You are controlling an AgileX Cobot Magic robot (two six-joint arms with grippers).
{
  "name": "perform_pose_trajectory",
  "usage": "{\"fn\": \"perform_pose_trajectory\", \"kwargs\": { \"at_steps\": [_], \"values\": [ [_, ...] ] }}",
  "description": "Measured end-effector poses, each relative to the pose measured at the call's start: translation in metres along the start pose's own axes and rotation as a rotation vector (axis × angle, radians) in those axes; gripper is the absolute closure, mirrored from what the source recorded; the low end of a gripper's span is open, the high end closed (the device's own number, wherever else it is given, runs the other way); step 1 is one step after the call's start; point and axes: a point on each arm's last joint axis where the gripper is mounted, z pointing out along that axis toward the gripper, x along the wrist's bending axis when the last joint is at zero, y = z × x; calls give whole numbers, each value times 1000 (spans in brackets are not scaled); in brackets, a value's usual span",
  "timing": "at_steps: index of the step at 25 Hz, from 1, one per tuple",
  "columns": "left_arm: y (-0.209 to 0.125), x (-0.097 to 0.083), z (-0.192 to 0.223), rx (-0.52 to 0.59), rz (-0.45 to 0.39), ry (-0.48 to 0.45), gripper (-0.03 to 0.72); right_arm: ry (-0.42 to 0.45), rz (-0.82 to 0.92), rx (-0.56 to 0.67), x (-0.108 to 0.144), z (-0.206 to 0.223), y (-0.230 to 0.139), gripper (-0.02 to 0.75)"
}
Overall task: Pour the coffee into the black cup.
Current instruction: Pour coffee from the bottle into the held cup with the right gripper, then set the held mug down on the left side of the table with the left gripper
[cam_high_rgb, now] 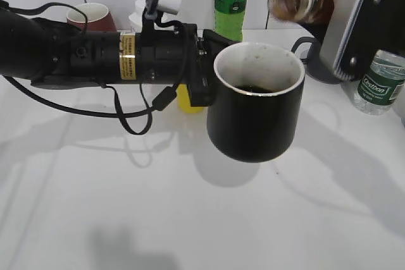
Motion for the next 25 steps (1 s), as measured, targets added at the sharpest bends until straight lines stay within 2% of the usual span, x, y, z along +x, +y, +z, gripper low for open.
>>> {"fn": "perform_pose_trajectory", "kwargs": {
  "at_steps": [3,9,12,20,25],
  "values": [
    [-1,3,-1,11,-5,31,636,0,173,0,0,0,0,202],
    [6,15,-16,12,11,91,636,-1,663,0,0,0,0,202],
    [15,24,-31,1,30,143,636,2,821,7,0,0,-1,202],
    [39,38,-81,-6,82,297,636,4,902,19,1,0,-1,202],
    [38,45,-121,-8,58,418,636,3,906,20,1,0,-1,202]
  ]
}}
